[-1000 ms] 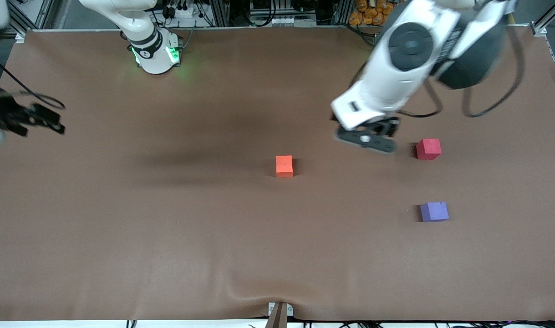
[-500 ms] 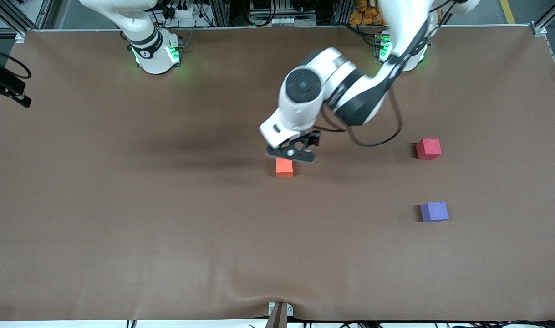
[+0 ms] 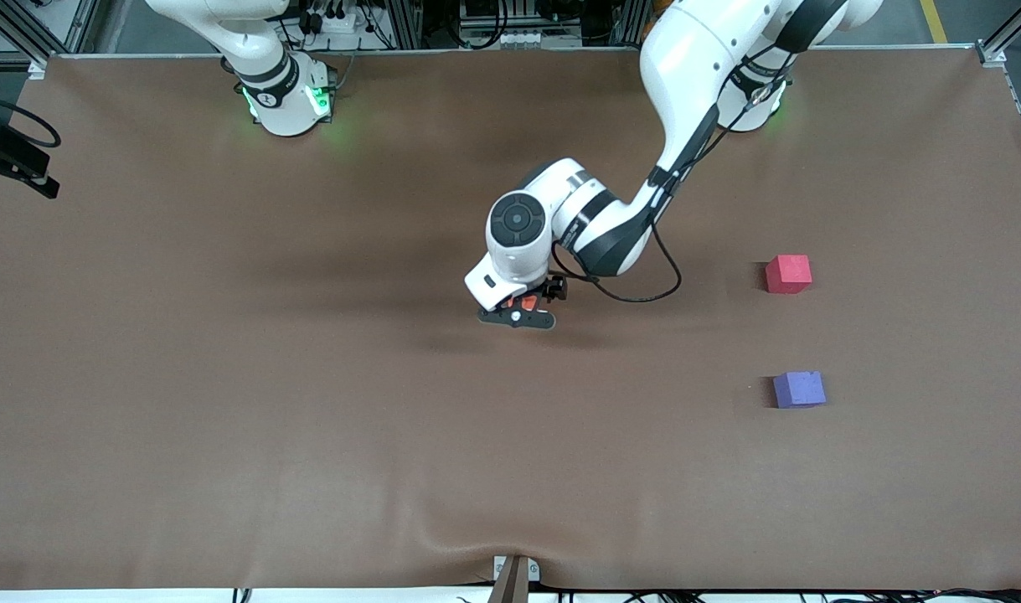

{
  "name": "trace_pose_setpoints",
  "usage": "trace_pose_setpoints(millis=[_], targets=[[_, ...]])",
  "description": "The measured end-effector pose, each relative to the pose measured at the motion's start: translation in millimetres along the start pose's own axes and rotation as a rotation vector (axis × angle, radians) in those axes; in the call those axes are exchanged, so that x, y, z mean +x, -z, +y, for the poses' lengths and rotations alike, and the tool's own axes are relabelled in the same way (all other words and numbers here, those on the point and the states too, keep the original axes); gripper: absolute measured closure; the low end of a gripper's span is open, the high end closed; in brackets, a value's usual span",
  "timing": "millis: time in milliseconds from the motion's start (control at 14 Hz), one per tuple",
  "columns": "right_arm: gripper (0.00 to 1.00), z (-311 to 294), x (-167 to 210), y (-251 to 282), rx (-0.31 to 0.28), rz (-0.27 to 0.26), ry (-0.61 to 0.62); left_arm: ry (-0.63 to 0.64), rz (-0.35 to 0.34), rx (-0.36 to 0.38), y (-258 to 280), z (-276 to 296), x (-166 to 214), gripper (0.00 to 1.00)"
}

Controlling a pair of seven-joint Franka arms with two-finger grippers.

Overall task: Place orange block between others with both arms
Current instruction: 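Lower the left gripper onto the orange cube and grasp it, then carry the orange cube with the left gripper between the pink and blue cubes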

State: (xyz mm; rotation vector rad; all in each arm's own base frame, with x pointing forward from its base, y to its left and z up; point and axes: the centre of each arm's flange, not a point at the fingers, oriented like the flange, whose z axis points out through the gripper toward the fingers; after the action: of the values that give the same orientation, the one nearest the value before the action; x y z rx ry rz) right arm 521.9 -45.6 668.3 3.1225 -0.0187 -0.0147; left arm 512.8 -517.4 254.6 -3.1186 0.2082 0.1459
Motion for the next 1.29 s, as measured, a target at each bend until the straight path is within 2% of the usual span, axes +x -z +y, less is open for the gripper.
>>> trace_pose_setpoints(millis=[357, 500, 643, 714, 786, 1071, 1286], targets=[[0.0, 9.1, -0.7, -9.4, 0.009, -0.048, -0.079, 0.03, -0.028, 0.017, -32.2, 7.5, -5.5, 0.0], [0.0, 9.4, 0.4, -9.2, 0.009, -0.041, -0.08, 0.044, -0.022, 0.01, -39.4, 8.4, -3.8, 0.0], [0.0, 8.8, 5.2, -6.3, 0.008, -0.002, -0.078, 0.066, -0.014, 0.003, -45.3, 8.0, -1.5, 0.0], [0.0, 8.1, 6.6, -5.8, 0.008, 0.008, -0.077, 0.072, -0.011, 0.0, -48.2, 7.6, -0.2, 0.06], [0.0, 7.5, 7.1, -5.8, 0.008, 0.01, -0.076, 0.079, -0.009, -0.002, -51.2, 6.7, 1.2, 0.06], [0.0, 6.9, 7.5, -5.7, 0.008, 0.013, -0.075, 0.118, 0.004, -0.009, -50.9, -7.1, 15.5, 0.44], [0.0, 6.2, 8.0, -6.2, 0.009, 0.012, -0.074, 0.184, 0.062, -0.053, -4.7, -42.3, 50.4, 0.44]])
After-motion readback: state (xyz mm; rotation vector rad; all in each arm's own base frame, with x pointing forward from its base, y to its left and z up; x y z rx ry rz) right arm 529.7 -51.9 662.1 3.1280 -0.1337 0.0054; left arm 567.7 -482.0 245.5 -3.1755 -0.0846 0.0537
